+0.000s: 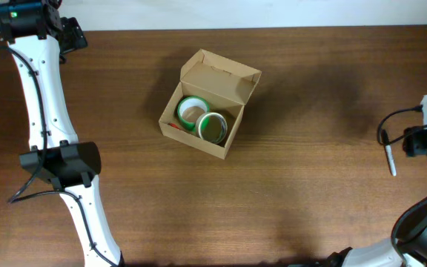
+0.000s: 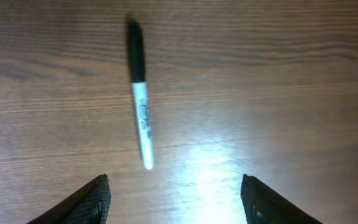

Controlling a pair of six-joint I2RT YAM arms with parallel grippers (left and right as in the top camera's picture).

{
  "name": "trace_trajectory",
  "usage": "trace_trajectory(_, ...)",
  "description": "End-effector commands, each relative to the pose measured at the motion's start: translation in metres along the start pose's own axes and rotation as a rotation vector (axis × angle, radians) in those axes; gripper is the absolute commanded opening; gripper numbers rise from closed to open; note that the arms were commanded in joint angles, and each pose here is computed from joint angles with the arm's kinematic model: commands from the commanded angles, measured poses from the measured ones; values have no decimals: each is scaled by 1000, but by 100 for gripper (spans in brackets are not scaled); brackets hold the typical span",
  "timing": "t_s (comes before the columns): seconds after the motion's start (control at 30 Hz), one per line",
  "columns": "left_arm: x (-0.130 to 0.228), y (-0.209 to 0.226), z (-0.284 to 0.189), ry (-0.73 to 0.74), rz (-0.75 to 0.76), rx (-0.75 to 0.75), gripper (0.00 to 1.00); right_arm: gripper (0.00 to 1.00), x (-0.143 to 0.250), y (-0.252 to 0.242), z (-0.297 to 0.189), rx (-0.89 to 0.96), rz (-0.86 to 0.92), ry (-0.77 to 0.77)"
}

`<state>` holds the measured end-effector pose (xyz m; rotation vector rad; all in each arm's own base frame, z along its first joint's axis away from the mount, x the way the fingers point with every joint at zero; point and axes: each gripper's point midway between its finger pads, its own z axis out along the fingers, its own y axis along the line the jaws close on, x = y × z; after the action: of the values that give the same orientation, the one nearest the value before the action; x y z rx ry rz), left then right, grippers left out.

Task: Pack container
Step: 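Move the right gripper to the black marker and grasp it, then carry the black marker into the box and open the right gripper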

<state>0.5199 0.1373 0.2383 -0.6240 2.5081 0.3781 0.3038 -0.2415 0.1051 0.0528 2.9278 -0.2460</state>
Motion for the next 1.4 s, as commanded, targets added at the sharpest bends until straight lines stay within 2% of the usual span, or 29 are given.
trace_trajectory(0.0, 1, 2, 7, 12, -13, -4, 100, 69, -6, 14, 11, -62, -26, -14)
trace_trajectory(0.2, 1, 2, 7, 12, -13, -4, 100, 68, -2, 19, 37, -91, 82, 44)
trace_trajectory(0.3, 1, 2, 7, 12, -13, -4, 100, 65, 5, 24, 57, -117, 102, 95)
trace_trajectory(0.7, 1, 2, 7, 12, -13, -4, 100, 64, 2, 30, 99, -44, 111, 176)
trace_trajectory(0.83, 1, 2, 7, 12, -13, -4, 100, 50, 0, 31, 111, -10, 115, 192)
trace_trajectory(1.1, 1, 2, 7, 12, -13, -4, 100, 4, 1, 34, 116, -13, 127, 202)
trace_trajectory(1.23, 1, 2, 7, 12, -13, -4, 100, 4, -12, 42, 108, -53, 119, 171)
trace_trajectory(1.37, 1, 2, 7, 12, -13, -4, 100, 4, -56, 62, 68, -179, 99, 65)
